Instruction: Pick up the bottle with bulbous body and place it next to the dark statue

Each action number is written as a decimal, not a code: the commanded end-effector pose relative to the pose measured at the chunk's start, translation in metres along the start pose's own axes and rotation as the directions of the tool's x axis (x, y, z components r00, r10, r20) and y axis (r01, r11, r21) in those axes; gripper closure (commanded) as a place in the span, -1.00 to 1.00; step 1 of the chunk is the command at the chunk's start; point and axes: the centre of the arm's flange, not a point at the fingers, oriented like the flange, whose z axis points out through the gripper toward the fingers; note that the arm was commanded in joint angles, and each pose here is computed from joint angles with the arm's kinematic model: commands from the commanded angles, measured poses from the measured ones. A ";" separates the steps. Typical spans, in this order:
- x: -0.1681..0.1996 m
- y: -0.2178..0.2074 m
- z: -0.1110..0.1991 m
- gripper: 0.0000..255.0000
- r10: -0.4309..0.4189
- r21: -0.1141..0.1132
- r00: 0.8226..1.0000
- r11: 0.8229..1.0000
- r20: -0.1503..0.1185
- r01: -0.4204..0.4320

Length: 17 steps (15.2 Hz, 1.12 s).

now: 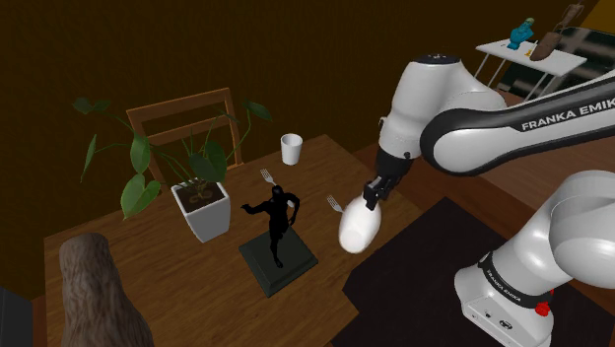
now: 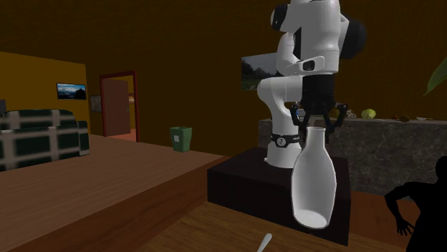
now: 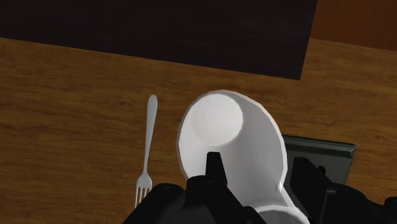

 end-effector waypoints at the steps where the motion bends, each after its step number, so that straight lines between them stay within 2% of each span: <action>1: 0.001 -0.001 0.010 1.00 0.000 0.000 1.000 1.000 -0.001 0.000; 14: 0.003 0.000 0.082 1.00 0.000 0.000 1.000 1.000 -0.001 0.000; 17: 0.003 0.000 0.082 1.00 0.000 0.000 1.000 1.000 -0.001 0.000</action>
